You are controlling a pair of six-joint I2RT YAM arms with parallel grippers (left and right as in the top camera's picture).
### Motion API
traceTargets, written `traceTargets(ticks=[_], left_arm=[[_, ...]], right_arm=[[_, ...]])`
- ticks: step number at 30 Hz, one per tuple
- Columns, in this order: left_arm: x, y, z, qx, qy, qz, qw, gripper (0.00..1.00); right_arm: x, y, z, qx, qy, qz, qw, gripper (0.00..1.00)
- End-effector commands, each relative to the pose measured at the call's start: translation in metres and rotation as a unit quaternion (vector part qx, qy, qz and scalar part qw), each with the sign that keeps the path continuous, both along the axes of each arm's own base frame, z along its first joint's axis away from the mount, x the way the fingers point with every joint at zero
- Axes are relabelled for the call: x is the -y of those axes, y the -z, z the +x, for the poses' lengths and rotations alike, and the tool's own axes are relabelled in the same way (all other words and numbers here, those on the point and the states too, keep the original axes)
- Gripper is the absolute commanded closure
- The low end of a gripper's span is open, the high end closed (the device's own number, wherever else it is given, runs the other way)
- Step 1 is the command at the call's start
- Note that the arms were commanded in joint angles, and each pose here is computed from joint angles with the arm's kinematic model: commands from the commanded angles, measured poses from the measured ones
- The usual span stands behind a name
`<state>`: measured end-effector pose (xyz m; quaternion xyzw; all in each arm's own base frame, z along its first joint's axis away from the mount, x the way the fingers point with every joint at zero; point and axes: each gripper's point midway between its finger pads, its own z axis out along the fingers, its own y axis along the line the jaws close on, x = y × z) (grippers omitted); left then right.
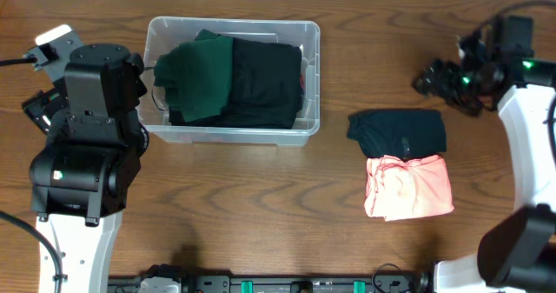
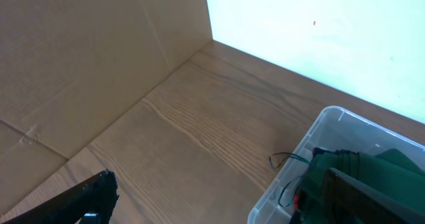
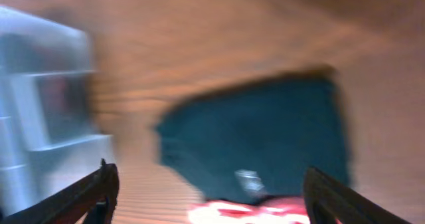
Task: Pack container
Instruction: 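Move the right gripper back and grasp the folded black shirt, then lift the black shirt into the bin and release it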
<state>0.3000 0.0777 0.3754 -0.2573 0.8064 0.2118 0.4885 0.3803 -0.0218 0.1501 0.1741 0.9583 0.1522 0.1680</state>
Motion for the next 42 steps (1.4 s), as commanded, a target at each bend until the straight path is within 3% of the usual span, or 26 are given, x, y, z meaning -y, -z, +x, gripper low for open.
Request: traceTargets(ticks=[1, 8, 18, 20, 24, 27, 31, 33, 37, 42], left_arm=[[-0.004, -0.005, -0.002, 0.004, -0.010, 0.008, 1.000, 0.02], [-0.004, -0.005, -0.002, 0.004, -0.010, 0.008, 1.000, 0.02], [-0.004, -0.005, -0.002, 0.004, -0.010, 0.008, 1.000, 0.02], [-0.004, -0.005, -0.002, 0.004, -0.010, 0.008, 1.000, 0.02], [-0.004, -0.005, -0.002, 0.004, -0.010, 0.008, 1.000, 0.02], [-0.004, -0.005, -0.002, 0.004, -0.010, 0.008, 1.000, 0.02], [-0.004, -0.005, -0.002, 0.004, -0.010, 0.008, 1.000, 0.02], [-0.004, -0.005, -0.002, 0.004, -0.010, 0.008, 1.000, 0.02], [-0.004, -0.005, -0.002, 0.004, -0.010, 0.008, 1.000, 0.02], [-0.004, -0.005, -0.002, 0.004, -0.010, 0.008, 1.000, 0.02]], right_arm=[[0.032, 0.041, -0.016, -0.030, -0.032, 0.000, 0.999, 0.12], [0.047, 0.099, -0.020, -0.058, -0.020, 0.085, 0.994, 0.15], [0.015, 0.150, -0.021, -0.067, -0.052, 0.170, 0.982, 0.21], [0.007, 0.151, -0.020, -0.051, -0.058, 0.190, 0.979, 0.28], [0.002, 0.155, -0.026, -0.056, -0.058, 0.202, 0.976, 0.67], [0.001, 0.152, -0.028, -0.059, -0.055, 0.206, 0.975, 0.82], [-0.012, 0.109, -0.013, 0.008, -0.068, 0.265, 0.962, 0.99], [-0.022, 0.068, -0.001, 0.072, -0.087, 0.317, 0.942, 0.99], [-0.046, -0.042, 0.012, 0.202, -0.143, 0.448, 0.859, 0.99], [-0.080, -0.101, 0.013, 0.218, -0.185, 0.454, 0.844, 0.99]])
